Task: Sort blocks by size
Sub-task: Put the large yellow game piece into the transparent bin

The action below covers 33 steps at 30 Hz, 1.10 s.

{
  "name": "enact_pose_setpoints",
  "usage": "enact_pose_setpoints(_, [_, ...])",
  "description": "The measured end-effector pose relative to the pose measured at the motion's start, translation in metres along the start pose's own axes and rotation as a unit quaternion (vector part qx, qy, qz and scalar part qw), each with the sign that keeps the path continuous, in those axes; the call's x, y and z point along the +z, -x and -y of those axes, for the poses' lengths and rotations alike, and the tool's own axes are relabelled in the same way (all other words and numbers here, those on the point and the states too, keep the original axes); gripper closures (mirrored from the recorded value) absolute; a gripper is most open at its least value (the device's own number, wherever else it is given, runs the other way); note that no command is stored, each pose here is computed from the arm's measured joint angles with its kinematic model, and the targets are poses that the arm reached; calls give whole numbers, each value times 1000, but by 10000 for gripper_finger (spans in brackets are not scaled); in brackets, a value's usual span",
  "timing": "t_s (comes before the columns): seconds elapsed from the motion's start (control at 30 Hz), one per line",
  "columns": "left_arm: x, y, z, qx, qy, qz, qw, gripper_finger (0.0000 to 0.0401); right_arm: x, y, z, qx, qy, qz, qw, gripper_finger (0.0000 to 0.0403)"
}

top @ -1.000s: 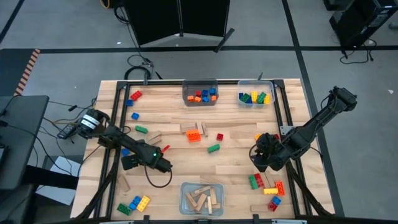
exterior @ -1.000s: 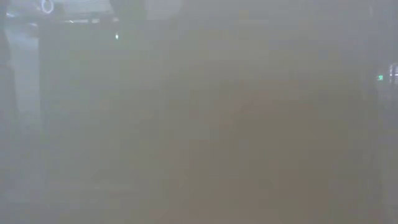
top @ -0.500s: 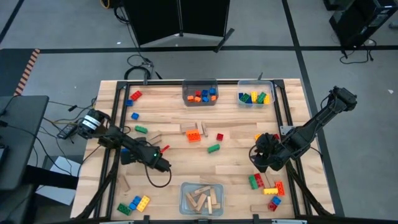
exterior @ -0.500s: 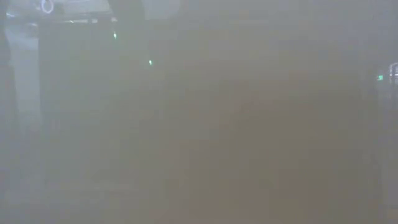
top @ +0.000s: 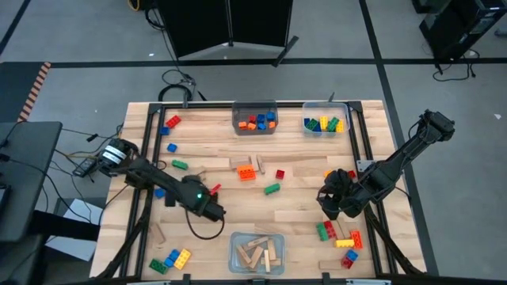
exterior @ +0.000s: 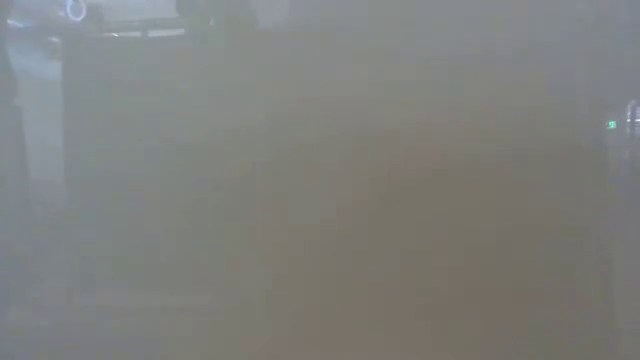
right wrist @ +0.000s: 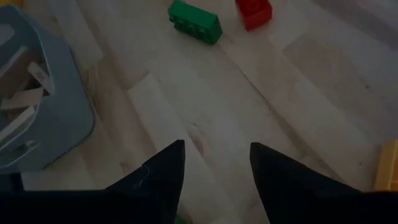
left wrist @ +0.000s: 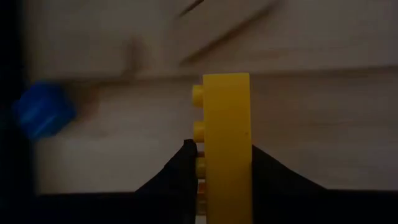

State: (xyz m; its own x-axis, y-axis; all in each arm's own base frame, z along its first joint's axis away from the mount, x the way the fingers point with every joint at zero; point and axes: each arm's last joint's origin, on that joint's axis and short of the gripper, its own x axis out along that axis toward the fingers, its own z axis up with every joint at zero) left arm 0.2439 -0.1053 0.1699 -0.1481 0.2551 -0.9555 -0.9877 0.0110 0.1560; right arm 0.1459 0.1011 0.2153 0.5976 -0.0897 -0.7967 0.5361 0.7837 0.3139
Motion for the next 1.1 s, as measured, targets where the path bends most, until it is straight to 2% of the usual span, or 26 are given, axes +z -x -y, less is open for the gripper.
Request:
enact_pose_setpoints(0.07, [8,19,7,-52,-23,31,998,309,0,0,0,1,-5,1,1000,208])
enact_pose_setpoints(0.17, [28,49,16,-122,-68,87,986,309,1,0,-2,10,-42,10,999,208])
enact_pose_setpoints(0.33, [73,93,32,-205,-158,175,950,309,7,0,-5,15,-119,78,990,208])
enact_pose_setpoints(0.4, [93,107,45,-241,-208,203,926,309,10,1,-7,23,-143,112,983,208])
enact_pose_setpoints(0.47, [112,118,58,-282,-259,239,892,309,13,1,-9,31,-156,143,977,208])
enact_pose_setpoints(0.63, [153,145,85,-427,-337,322,775,309,24,2,-15,59,-200,204,957,209])
enact_pose_setpoints(0.7, [167,150,88,-468,-343,336,742,305,31,4,-19,72,-211,238,945,208])
enact_pose_setpoints(0.73, [173,151,88,-478,-343,340,734,304,35,5,-20,78,-213,257,939,208])
enact_pose_setpoints(0.9, [204,136,92,-498,-361,312,724,304,60,20,-24,85,-206,368,903,200])
enact_pose_setpoints(1.0, [217,127,102,-544,-370,289,695,304,78,28,-19,69,-194,416,886,192])
enact_pose_setpoints(1.1, [225,121,115,-601,-377,273,650,304,96,32,-10,53,-201,446,871,180])
